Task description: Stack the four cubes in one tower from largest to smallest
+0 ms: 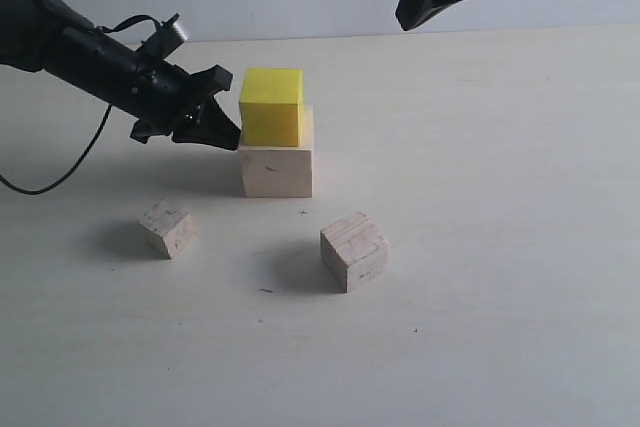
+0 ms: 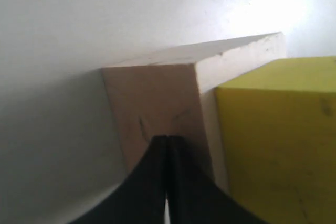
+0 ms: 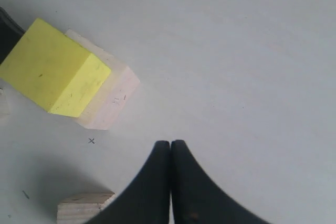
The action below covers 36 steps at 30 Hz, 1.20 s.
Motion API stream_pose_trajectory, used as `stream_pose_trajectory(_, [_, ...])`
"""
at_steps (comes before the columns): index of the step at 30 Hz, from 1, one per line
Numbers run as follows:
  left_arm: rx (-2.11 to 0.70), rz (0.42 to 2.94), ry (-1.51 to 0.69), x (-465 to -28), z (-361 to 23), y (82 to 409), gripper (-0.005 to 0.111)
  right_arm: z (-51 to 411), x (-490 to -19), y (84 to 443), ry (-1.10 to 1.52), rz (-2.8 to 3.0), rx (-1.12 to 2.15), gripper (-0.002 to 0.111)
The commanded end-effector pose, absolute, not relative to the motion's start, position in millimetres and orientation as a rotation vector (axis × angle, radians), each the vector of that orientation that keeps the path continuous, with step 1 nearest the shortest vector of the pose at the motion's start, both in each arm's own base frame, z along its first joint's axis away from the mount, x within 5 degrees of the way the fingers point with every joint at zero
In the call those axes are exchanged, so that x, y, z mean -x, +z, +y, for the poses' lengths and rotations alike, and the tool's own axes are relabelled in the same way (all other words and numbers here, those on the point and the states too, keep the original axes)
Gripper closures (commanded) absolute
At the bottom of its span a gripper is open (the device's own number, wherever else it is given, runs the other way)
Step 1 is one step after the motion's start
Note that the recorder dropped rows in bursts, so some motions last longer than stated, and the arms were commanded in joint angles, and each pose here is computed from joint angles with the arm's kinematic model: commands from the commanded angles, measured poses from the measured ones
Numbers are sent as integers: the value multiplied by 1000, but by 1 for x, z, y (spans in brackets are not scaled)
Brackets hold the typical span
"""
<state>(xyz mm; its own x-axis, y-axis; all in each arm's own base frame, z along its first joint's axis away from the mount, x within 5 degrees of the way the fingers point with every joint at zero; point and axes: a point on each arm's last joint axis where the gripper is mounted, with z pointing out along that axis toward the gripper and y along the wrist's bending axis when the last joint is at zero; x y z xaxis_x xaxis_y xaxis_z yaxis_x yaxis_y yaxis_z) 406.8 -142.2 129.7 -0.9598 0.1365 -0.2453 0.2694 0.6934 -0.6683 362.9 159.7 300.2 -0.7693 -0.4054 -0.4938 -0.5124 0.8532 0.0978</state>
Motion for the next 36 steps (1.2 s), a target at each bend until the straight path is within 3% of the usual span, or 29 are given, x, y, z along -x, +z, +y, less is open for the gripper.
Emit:
stream_pose_trajectory(1, [-343, 2711, -1158, -403, -147, 137, 107, 157, -363, 303, 306, 2554, 665, 108])
stream_pose_trajectory(26, [-356, 2709, -1162, -402, -146, 142, 107, 157, -363, 303, 306, 2554, 665, 108])
stream_pose_trajectory(36, [-372, 2584, -1009, -397, -111, 211, 107, 154, -352, 311, 312, 2594, 689, 108])
